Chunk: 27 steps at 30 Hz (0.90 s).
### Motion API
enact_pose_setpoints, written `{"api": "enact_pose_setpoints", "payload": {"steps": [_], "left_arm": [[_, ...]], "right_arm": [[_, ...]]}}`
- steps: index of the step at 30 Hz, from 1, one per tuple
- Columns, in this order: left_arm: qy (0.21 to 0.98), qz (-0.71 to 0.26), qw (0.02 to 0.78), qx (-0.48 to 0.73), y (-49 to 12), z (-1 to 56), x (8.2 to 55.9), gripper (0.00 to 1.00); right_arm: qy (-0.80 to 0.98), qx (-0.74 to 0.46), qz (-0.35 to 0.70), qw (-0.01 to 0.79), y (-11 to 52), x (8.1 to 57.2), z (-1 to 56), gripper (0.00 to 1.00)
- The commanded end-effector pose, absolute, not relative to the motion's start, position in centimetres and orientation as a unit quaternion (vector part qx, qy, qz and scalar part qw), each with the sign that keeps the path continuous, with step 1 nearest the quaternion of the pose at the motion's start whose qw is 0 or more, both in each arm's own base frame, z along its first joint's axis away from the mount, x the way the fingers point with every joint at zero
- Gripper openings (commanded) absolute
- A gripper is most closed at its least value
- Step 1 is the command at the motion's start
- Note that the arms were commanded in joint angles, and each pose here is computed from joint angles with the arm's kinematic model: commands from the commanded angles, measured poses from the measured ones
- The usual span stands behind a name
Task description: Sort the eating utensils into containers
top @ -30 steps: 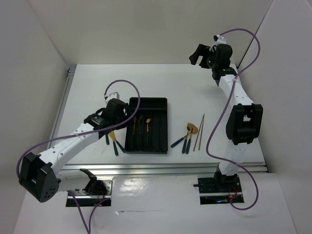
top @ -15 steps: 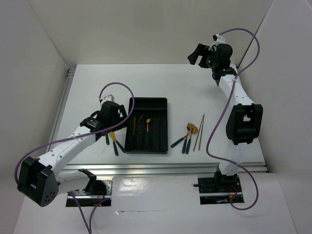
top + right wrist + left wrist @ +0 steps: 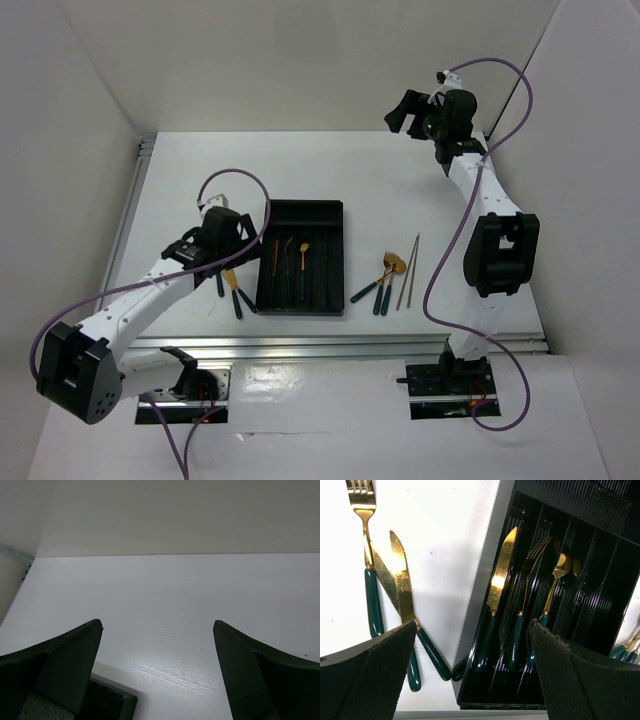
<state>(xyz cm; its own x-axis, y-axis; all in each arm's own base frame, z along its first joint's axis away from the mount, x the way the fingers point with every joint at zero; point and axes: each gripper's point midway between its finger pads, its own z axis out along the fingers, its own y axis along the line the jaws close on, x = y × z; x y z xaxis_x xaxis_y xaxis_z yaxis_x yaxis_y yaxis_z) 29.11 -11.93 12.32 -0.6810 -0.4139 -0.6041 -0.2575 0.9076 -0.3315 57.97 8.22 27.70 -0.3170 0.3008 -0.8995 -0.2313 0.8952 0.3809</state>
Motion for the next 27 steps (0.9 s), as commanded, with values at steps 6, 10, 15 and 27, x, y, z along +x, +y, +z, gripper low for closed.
{"api": "enact_pose_setpoints", "payload": {"steps": [6,10,15,27], "left_arm": [[0.908,-0.092,0.36,-0.194,-10.7,12.1,29.1,0.99],[0.909,-0.085,0.359,-0.195,-10.5,11.8,28.9,0.97],[0.908,-0.075,0.36,-0.198,-10.0,11.6,28.6,0.91],[0.903,-0.033,0.346,-0.252,-6.2,10.2,27.3,0.85]], "right_arm": [[0.747,0.008,0.234,0.622,8.1,57.9,31.7,1.0],[0.747,0.008,0.234,0.622,8.1,57.9,31.7,1.0],[0.747,0.008,0.234,0.622,8.1,57.9,31.7,1.0],[0.751,0.009,0.234,0.617,8.2,58.1,31.3,1.0]]}}
